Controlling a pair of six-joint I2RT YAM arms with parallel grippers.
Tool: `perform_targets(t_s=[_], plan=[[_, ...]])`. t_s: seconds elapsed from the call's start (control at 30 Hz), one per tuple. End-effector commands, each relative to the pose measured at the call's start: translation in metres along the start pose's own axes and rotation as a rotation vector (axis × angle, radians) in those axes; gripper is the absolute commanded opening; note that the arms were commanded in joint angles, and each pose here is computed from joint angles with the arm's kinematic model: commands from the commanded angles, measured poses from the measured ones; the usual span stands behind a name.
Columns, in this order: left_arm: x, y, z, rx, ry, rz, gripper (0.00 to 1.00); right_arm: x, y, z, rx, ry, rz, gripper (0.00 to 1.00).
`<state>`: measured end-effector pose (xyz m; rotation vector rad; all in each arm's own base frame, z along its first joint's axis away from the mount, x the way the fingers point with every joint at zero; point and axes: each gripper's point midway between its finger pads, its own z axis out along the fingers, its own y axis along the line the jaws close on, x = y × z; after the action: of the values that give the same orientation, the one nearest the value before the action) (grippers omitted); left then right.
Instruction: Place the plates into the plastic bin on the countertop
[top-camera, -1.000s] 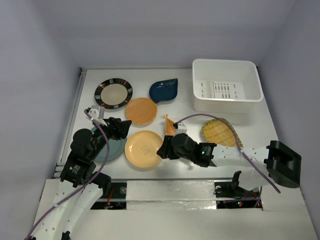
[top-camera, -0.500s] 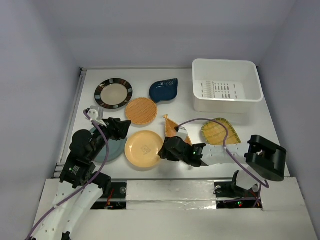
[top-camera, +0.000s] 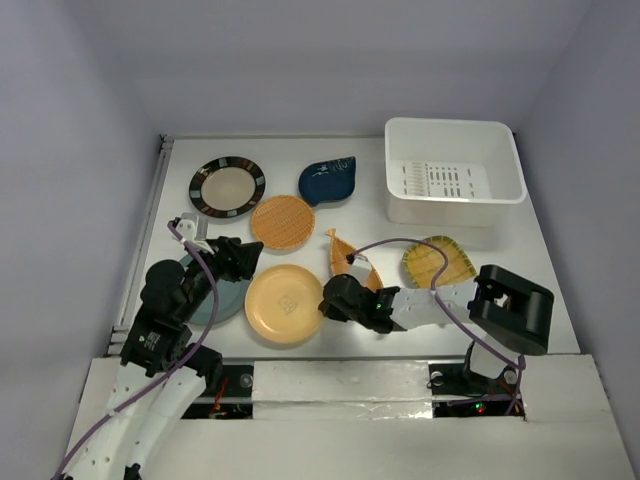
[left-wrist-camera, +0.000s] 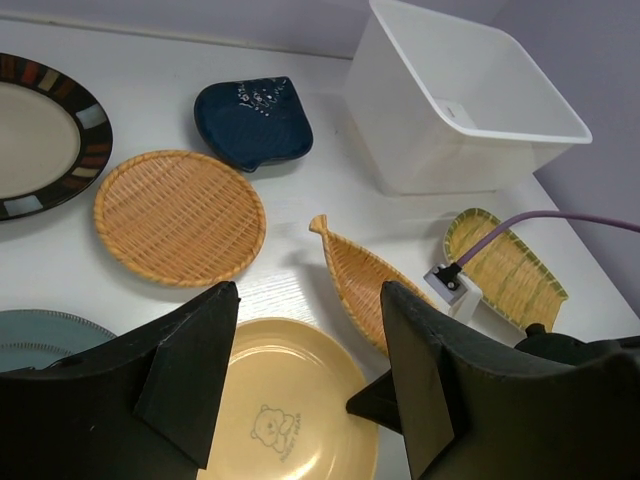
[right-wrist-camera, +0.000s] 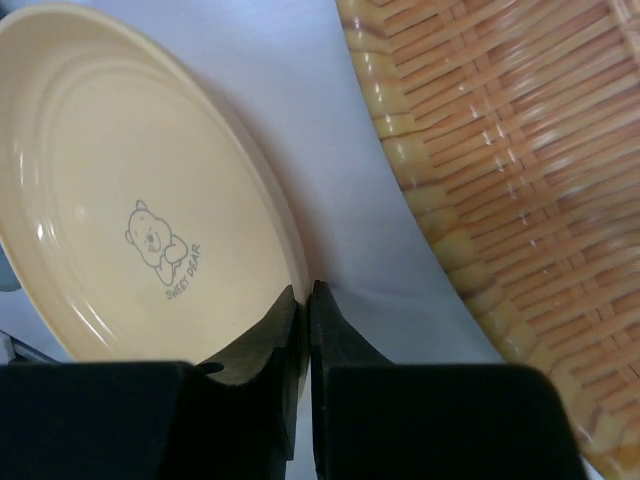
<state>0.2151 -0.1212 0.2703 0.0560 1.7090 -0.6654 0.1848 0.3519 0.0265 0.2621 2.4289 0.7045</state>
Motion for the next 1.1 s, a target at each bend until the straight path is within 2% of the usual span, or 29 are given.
perform_targets(t_s=[0.0, 0.07, 0.13, 0.27, 0.33, 0.37, 0.43, 0.53, 0.57, 0.63, 0.67, 0.77, 0.83, 0.9, 0.93, 1.07], plan=[[-0.011, -0.004, -0.001, 0.017, -0.05, 0.0, 0.56, -0.014, 0.0, -0.011, 0.02, -0.059, 0.005, 0.05], [-0.012, -0.004, -0.002, 0.014, -0.051, -0.002, 0.56, -0.023, -0.007, -0.023, 0.044, -0.081, -0.003, 0.0], [-0.012, -0.003, -0.002, 0.008, -0.055, -0.003, 0.56, -0.038, 0.002, -0.047, 0.013, -0.111, -0.015, 0.0], [-0.014, 0.003, -0.002, -0.027, -0.062, -0.019, 0.56, -0.09, 0.024, -0.098, -0.054, -0.254, -0.035, 0.0], [-0.014, 0.005, -0.002, -0.041, -0.065, -0.03, 0.56, -0.132, 0.028, -0.132, -0.069, -0.367, -0.051, 0.0], [-0.014, 0.005, -0.001, -0.043, -0.067, -0.03, 0.55, -0.167, 0.014, -0.139, -0.021, -0.459, -0.022, 0.0], [-0.014, 0.005, -0.002, -0.041, -0.065, -0.03, 0.54, -0.218, 0.005, -0.166, -0.03, -0.578, -0.026, 0.0], [-0.014, 0.005, -0.003, -0.04, -0.067, -0.027, 0.41, -0.297, -0.022, -0.2, 0.0, -0.775, 0.0, 0.0], [-0.015, 0.005, -0.003, -0.042, -0.069, -0.027, 0.29, -0.316, -0.03, -0.209, 0.038, -0.823, 0.004, 0.0], [-0.014, 0.005, -0.002, -0.039, -0.066, -0.027, 0.17, -0.36, -0.067, -0.225, 0.186, -0.917, 0.002, 0.0], [-0.014, 0.004, -0.002, -0.038, -0.064, -0.027, 0.11, -0.38, -0.069, -0.222, 0.206, -0.915, -0.004, 0.0], [-0.013, 0.004, -0.002, -0.036, -0.058, -0.026, 0.1, -0.429, -0.117, -0.222, 0.338, -0.919, 0.005, 0.0], [-0.013, 0.003, -0.002, -0.03, -0.059, -0.024, 0.13, -0.461, -0.149, -0.212, 0.441, -0.883, 0.018, 0.0], [-0.013, 0.003, -0.003, -0.03, -0.062, -0.024, 0.21, -0.483, -0.157, -0.21, 0.463, -0.856, 0.032, 0.0], [-0.014, 0.003, -0.004, -0.029, -0.065, -0.023, 0.23, -0.482, -0.173, -0.191, 0.502, -0.795, 0.026, 0.0], [-0.017, 0.002, -0.006, -0.028, -0.078, -0.024, 0.31, -0.484, -0.197, -0.175, 0.58, -0.726, 0.018, 0.0]])
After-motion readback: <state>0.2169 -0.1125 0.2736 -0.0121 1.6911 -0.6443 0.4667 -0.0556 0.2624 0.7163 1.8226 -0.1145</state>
